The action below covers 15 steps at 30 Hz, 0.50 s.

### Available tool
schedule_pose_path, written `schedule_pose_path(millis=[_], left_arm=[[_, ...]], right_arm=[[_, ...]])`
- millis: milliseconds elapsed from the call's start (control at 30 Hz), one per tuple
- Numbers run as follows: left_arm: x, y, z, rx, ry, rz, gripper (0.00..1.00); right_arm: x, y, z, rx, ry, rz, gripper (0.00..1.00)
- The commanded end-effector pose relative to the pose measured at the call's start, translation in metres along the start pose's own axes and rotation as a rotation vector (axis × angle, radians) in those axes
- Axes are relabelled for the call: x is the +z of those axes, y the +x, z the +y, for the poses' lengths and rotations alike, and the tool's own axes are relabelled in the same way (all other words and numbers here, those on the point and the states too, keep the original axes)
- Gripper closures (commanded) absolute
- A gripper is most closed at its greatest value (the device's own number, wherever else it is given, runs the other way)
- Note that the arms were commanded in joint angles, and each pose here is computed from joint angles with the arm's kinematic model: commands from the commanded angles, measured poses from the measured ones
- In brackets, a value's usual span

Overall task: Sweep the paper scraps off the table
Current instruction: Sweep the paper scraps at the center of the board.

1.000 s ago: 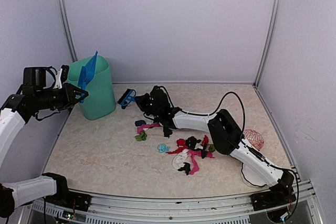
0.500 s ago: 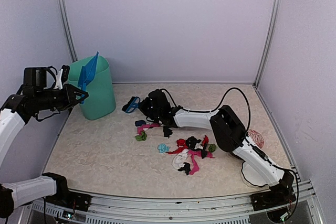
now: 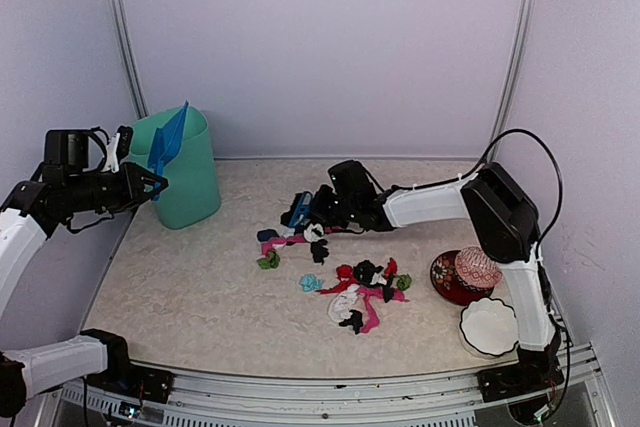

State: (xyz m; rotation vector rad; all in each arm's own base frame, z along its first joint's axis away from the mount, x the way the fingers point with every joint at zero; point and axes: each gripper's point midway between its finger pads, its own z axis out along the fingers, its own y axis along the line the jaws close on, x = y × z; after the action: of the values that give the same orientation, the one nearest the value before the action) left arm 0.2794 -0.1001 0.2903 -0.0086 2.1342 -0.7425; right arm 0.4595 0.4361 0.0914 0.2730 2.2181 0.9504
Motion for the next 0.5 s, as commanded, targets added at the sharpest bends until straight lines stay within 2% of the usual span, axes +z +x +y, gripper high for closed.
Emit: schedule_pose_path(millis=[0, 167, 467], left_arm=[[-0.002, -0.003, -0.004, 0.031, 0.002, -0.001, 1.00], [0.000, -0.002, -0.002, 0.034, -0.005, 0.006, 1.00], [0.007, 0.001, 0.005, 0.024, -0.034, 0.012, 1.00]], right_arm=[[-0.040, -0.011, -0.019, -0.060, 0.020, -0.005, 1.00], [-0.088, -0.019, -0.033, -0.113, 0.035, -0.021, 1.00], [-0.169, -0.047, 0.008, -0.308, -0.057, -0.068, 1.00]])
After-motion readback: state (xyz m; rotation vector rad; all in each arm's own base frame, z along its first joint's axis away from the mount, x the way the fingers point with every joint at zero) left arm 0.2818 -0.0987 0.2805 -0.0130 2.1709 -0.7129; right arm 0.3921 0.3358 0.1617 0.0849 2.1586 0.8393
